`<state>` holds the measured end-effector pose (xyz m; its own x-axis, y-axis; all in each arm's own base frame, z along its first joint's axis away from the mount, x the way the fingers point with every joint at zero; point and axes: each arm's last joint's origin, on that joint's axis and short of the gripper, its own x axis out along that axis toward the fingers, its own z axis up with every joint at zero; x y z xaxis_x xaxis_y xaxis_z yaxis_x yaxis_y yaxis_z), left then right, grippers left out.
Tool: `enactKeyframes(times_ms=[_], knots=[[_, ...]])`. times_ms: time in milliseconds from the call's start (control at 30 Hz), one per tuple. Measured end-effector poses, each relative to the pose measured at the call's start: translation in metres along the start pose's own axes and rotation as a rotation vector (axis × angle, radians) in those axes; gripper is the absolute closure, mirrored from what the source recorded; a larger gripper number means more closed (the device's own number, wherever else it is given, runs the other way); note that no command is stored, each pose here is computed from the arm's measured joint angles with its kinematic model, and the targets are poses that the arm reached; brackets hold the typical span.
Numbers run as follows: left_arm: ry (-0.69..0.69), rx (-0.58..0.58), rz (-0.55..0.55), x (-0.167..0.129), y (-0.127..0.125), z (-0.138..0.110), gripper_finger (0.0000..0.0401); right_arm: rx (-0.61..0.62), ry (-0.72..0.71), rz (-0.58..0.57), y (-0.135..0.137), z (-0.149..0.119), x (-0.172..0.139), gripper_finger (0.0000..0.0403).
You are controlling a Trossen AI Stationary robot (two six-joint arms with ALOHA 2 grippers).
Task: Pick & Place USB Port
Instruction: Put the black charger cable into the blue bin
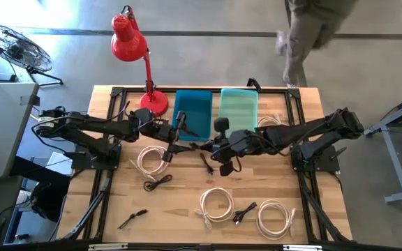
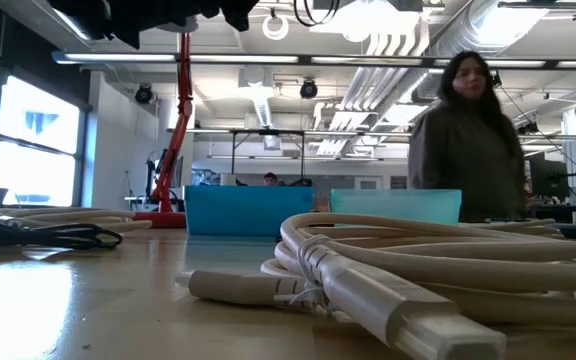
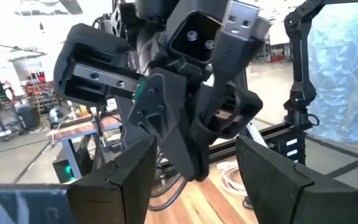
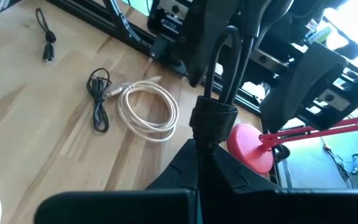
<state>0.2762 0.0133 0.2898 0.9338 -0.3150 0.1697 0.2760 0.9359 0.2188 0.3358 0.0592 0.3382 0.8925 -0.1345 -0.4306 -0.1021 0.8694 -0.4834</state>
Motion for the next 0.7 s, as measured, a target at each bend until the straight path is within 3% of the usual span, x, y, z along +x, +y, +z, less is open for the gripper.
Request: enactKeyframes(times_ms=[533,700], knots=[[-0.044,0.013,0.025,0.004,-0.009,0.006,0.0186,0.027,-0.013,-0.003,-0.011,-0.003,0.003,0.0403],[-0.035,0.042,0.079,0.004,-0.007,0.006,0.0186,0.029,-0.013,-0.003,-0.011,-0.003,0.004,0.0403]])
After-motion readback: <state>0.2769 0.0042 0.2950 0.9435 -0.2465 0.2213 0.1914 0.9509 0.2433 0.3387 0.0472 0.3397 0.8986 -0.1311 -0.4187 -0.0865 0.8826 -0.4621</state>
